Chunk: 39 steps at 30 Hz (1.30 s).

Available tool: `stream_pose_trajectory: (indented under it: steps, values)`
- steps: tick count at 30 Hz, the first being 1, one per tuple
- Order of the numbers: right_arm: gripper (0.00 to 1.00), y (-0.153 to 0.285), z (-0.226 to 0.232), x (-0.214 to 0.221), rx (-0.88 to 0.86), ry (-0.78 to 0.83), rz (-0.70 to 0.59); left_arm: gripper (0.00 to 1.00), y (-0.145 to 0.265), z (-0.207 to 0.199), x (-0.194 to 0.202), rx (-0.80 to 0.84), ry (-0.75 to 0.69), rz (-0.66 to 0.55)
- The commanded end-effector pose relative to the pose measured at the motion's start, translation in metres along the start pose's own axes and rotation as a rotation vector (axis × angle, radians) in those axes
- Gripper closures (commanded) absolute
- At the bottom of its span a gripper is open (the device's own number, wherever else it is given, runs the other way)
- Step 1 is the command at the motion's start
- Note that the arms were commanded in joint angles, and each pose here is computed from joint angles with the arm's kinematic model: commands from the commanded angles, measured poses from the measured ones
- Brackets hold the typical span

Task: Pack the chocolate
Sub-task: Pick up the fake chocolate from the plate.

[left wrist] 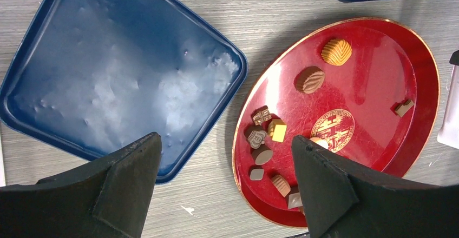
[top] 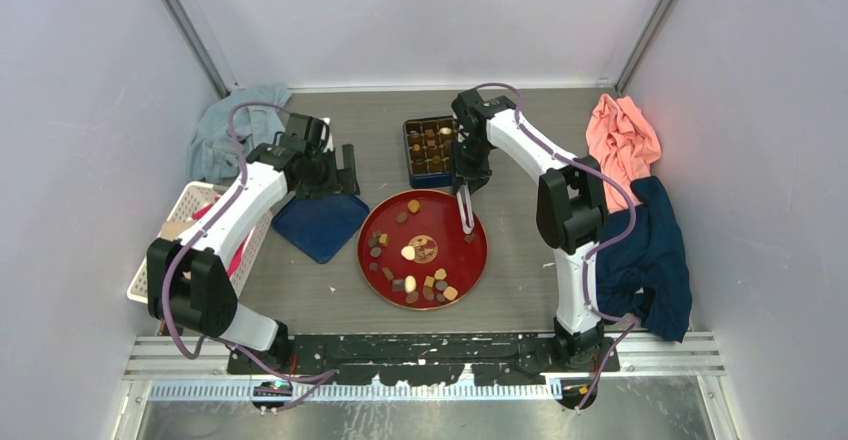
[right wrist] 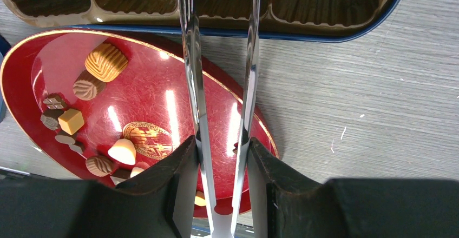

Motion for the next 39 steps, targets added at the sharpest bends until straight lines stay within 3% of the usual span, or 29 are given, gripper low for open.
stream_pose_trajectory:
  steps: [1,26,28,31,39]
  values:
    - [0.62,0.028,0.004,-0.005,-0.014,0.009,-0.058,0.10,0.011,-0.002,-0.007,0.024,0.003,-0.049]
    - [0.57,0.044,0.007,-0.011,-0.027,0.015,-0.116,0.10,0.012,-0.003,-0.005,0.036,0.014,-0.047]
    - [0.60,0.051,0.008,-0.014,-0.028,0.016,-0.152,0.10,0.013,-0.004,-0.006,0.040,0.014,-0.047]
    - [0.76,0.065,0.012,-0.019,-0.048,0.021,-0.205,0.10,0.014,-0.004,-0.006,0.042,0.014,-0.049]
    - [0.80,0.098,0.015,-0.004,-0.088,0.047,-0.213,0.10,0.018,-0.003,-0.010,0.032,-0.007,-0.065]
Point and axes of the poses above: each gripper's point midway between its finger pads, its own y axis back along the fingers, its own z axis along the line the jaws close on, x = y × z, the point moved 4 cm from there along y, back along the fingers, and after that the axes turned 4 degrees about -y, right-handed, at the moved point
